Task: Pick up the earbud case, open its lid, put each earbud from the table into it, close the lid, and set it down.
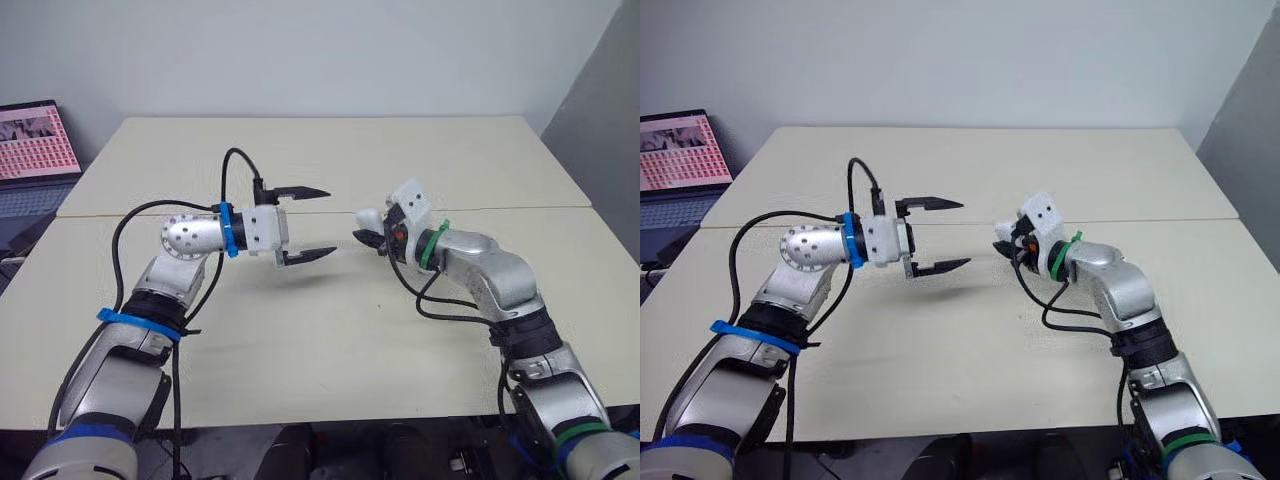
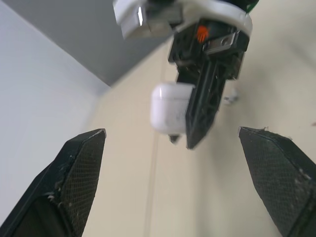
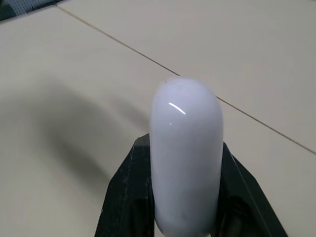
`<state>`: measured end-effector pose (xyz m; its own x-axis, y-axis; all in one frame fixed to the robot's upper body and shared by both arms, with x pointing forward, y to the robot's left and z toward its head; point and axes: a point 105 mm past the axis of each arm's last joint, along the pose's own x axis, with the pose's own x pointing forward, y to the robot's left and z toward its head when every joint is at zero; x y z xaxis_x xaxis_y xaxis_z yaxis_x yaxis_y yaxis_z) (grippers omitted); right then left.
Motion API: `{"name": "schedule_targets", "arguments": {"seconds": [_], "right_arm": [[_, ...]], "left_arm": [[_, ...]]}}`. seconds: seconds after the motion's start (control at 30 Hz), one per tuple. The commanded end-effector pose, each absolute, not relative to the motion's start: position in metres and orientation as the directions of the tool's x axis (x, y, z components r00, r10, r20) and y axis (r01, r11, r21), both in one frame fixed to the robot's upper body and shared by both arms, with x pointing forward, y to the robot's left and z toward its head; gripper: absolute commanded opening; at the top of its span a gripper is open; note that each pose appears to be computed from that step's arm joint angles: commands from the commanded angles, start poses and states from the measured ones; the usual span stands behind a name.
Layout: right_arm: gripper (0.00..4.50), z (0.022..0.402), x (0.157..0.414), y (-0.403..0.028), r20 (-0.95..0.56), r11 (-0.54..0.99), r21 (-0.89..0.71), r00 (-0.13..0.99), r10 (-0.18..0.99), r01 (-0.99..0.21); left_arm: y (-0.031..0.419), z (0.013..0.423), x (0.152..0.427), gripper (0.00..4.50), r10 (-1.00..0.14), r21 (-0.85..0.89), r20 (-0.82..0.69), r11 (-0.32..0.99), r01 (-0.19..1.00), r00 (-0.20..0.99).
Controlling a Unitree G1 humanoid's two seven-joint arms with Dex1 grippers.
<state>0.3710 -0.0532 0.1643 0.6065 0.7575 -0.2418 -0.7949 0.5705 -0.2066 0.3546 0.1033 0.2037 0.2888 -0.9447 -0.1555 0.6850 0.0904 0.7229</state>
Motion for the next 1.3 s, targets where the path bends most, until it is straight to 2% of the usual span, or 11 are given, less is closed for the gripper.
{"name": "schedule_targets", "arguments": {"seconds": [0.03,0.23,0.73,0.83,0.9,1.17,1.23,1.3], "right_arm": [[0.84,0.176,0.356,-0.033,-0.247,0.419,-0.382,0.528,0.812,-0.823],[0.84,0.175,0.343,-0.021,-0.281,0.331,-0.432,0.473,0.835,-0.839],[0.84,0.180,0.339,-0.019,-0.319,0.254,-0.534,0.471,0.822,-0.806],[0.84,0.181,0.338,-0.018,-0.320,0.252,-0.534,0.469,0.823,-0.807],[0.84,0.181,0.338,-0.018,-0.322,0.250,-0.534,0.468,0.823,-0.808],[0.84,0.178,0.339,-0.021,-0.335,0.243,-0.554,0.480,0.811,-0.796],[1.58,0.181,0.341,-0.025,-0.308,0.282,-0.542,0.499,0.810,-0.792],[2.10,0.185,0.341,-0.035,-0.278,0.328,-0.528,0.524,0.805,-0.783]], "left_arm": [[0.094,0.217,0.353,3.90,-0.950,0.680,-0.209,0.029,0.733,0.232],[0.086,0.212,0.355,1.93,-0.931,0.654,-0.306,-0.055,0.755,0.198],[0.084,0.201,0.362,1.91,-0.905,0.641,-0.380,-0.109,0.760,0.190],[0.082,0.203,0.361,1.36,-0.911,0.646,-0.374,-0.120,0.754,0.175],[0.080,0.206,0.361,0.81,-0.916,0.647,-0.362,-0.116,0.753,0.171],[0.080,0.206,0.363,0.79,-0.916,0.647,-0.357,-0.103,0.756,0.181],[0.082,0.205,0.364,0.79,-0.922,0.626,-0.341,-0.077,0.776,0.183],[0.086,0.204,0.364,0.79,-0.935,0.576,-0.301,-0.022,0.817,0.186]]}}
